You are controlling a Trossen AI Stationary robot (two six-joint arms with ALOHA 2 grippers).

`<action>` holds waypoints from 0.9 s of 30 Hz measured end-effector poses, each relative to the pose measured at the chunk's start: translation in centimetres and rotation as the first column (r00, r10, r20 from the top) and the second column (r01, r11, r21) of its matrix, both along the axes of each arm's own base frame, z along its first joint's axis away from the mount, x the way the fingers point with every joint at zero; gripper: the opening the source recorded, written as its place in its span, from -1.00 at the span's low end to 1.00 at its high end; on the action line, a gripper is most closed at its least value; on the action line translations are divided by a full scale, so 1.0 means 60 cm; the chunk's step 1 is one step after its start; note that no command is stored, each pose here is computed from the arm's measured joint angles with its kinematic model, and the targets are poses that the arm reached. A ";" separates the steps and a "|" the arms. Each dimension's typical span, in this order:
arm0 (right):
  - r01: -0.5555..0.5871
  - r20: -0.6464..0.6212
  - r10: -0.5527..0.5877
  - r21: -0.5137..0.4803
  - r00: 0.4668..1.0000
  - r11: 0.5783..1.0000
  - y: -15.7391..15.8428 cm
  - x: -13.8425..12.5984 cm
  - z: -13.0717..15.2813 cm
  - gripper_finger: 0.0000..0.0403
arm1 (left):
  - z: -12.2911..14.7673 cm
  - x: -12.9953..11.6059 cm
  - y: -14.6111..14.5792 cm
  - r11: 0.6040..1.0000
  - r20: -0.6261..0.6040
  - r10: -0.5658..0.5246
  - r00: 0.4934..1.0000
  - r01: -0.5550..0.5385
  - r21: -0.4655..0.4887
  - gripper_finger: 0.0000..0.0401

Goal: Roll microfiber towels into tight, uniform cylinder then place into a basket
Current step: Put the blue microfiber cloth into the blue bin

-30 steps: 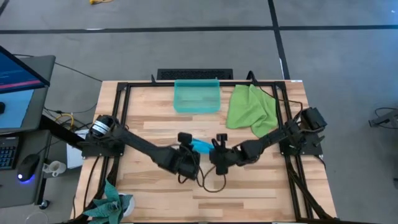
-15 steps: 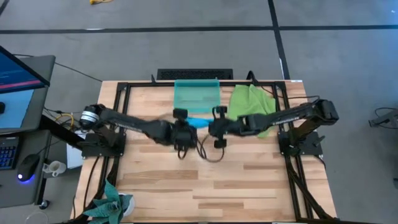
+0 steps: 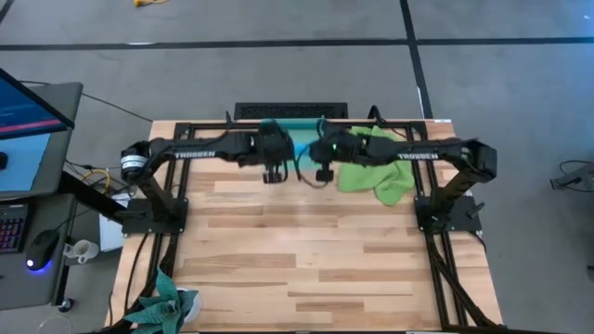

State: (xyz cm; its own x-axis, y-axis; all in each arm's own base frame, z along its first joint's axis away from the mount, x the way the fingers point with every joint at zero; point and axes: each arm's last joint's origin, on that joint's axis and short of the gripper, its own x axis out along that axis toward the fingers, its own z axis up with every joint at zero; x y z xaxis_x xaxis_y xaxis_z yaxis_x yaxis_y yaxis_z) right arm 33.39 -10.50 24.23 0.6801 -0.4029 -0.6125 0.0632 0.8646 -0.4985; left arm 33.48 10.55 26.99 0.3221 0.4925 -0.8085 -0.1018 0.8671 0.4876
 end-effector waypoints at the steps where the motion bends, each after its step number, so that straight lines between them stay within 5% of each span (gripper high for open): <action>1: 0.005 0.009 -0.005 0.001 1.000 1.000 -0.014 0.000 -0.001 -0.81 | -0.002 -0.002 0.015 1.000 0.000 0.005 1.000 -0.005 -0.002 -0.87; 11: 0.001 -0.011 -0.001 0.040 1.000 0.999 -0.142 0.007 -0.052 -0.81 | -0.028 -0.005 0.139 0.999 0.085 0.027 0.996 -0.029 0.024 -0.86; 19: -0.044 -0.031 0.049 0.154 0.998 0.987 -0.205 0.030 -0.089 -0.81 | -0.097 -0.017 0.203 0.987 0.047 0.105 0.993 -0.098 -0.124 -0.85; 27: -0.023 -0.124 0.056 0.250 0.991 0.968 -0.235 0.053 -0.113 -0.81 | -0.120 -0.033 0.230 0.911 0.109 0.297 0.949 -0.247 -0.331 -0.84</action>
State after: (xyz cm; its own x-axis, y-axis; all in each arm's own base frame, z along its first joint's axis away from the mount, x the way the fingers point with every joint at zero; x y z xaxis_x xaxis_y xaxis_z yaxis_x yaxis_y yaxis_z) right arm 36.56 -24.61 17.48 0.6009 -0.2018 -0.7735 -0.0245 0.9625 -0.2702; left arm 31.52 24.36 19.78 0.3431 0.3124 -0.8858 -0.4073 0.8993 0.1594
